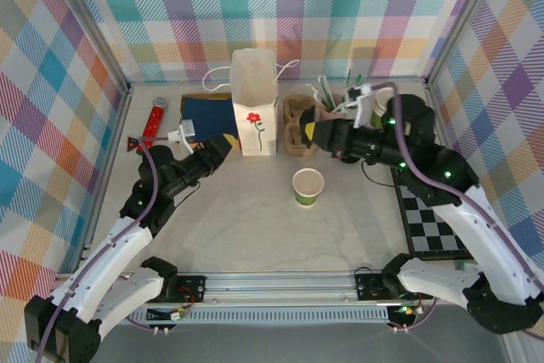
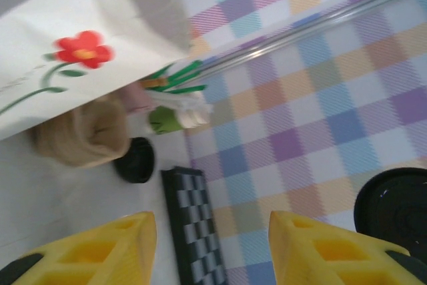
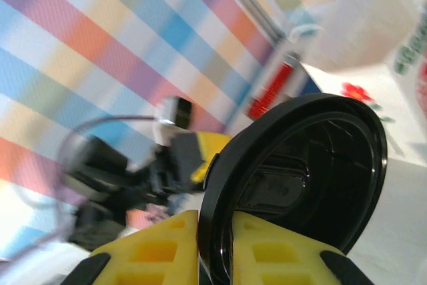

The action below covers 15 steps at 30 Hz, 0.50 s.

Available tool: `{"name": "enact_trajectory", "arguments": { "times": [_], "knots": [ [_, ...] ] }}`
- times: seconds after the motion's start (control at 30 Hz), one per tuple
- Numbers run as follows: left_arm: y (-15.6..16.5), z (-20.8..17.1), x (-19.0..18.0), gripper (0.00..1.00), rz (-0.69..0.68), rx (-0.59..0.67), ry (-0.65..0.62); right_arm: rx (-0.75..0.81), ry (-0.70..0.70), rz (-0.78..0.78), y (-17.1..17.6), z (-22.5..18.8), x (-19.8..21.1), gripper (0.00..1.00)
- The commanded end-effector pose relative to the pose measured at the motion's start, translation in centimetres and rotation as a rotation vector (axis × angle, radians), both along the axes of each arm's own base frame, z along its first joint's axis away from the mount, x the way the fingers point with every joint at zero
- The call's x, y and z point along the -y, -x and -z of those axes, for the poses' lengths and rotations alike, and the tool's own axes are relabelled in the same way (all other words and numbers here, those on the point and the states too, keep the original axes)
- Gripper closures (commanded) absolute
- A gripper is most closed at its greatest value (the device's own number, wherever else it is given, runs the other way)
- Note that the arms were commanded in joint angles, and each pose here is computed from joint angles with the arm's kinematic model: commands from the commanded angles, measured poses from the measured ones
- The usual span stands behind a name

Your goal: Pack the takeout coffee

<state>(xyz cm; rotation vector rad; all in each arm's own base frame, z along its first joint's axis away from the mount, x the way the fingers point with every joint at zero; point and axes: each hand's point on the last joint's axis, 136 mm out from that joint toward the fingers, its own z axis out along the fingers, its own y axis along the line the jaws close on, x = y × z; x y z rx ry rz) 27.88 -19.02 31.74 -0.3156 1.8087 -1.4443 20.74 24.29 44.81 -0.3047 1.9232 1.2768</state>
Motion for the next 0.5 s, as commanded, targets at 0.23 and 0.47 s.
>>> {"name": "enact_trajectory", "arguments": {
  "times": [0.23,0.47],
  "knots": [
    [1.0,-10.8,5.9,0.52,0.232,0.223,0.272,0.198,-0.422,-0.323,5.0,-11.0,-0.6,0.84],
    [1.6,-13.3,7.7,0.53,0.298,0.265,0.429,0.212,-0.512,-0.371,5.2,-12.2,-0.6,0.84]
  ]
}}
